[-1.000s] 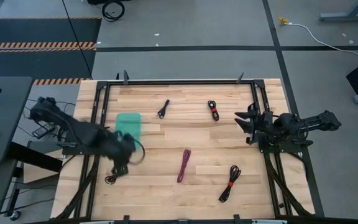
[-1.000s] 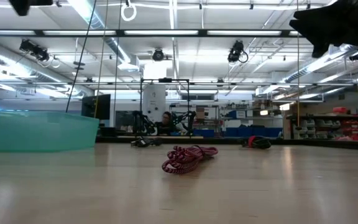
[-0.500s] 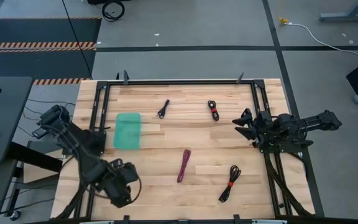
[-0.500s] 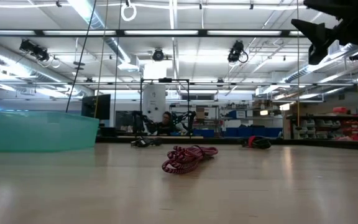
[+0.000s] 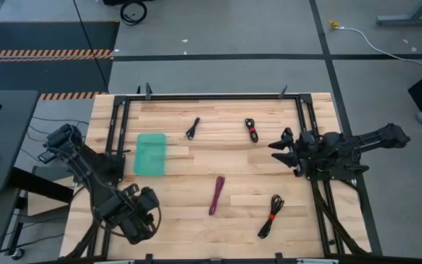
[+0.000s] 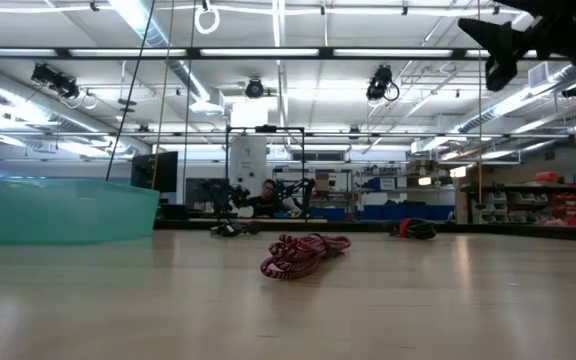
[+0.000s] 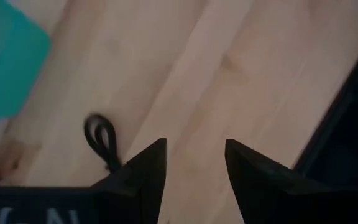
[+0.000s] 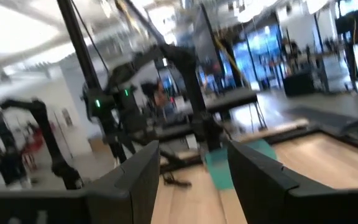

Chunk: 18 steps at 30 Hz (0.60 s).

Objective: Pick and place USB-C Cables
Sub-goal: Put the black USB cable into the green bin

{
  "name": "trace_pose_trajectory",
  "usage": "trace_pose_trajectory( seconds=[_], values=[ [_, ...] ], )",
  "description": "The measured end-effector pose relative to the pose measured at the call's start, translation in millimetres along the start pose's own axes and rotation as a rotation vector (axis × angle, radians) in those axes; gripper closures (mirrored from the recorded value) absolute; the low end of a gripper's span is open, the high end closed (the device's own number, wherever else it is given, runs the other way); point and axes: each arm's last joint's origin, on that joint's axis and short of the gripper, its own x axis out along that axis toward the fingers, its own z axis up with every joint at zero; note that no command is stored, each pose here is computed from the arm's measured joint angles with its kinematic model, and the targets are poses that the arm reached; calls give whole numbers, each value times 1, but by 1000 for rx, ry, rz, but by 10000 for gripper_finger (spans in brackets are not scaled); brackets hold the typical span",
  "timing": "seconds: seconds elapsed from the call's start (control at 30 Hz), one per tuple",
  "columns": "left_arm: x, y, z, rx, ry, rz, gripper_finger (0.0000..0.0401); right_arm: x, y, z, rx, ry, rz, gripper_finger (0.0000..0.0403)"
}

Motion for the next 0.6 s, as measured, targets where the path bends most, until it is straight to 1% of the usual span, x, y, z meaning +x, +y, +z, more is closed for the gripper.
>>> trace_pose_trajectory(
  seconds=[0.1,0.17,0.2,0.27,0.33,0.37,0.4,0.47,0.53,0.6],
  values=[
    [1,1,5,-1,-15,4,229,22,11,19,-53,111,-32,209],
    [2,2,9,5,-19,5,229,39,18,35,-116,193,-99,209],
    [2,2,10,6,-20,7,229,48,21,42,-158,256,-156,209],
    [3,3,12,15,-26,11,229,64,20,52,-249,418,-326,209],
    [3,3,14,21,-46,18,229,78,13,58,-335,592,-538,209],
    [3,3,15,31,-63,23,229,84,7,59,-352,672,-633,209],
    [3,4,15,40,-83,30,229,89,-1,62,-345,744,-722,209],
    [3,4,17,68,-133,46,229,99,-18,64,-274,845,-849,209],
    [3,5,19,96,-182,66,229,108,-38,61,-175,949,-909,209],
    [3,5,23,122,-233,86,229,116,-58,56,-78,1016,-926,209]
  ],
)
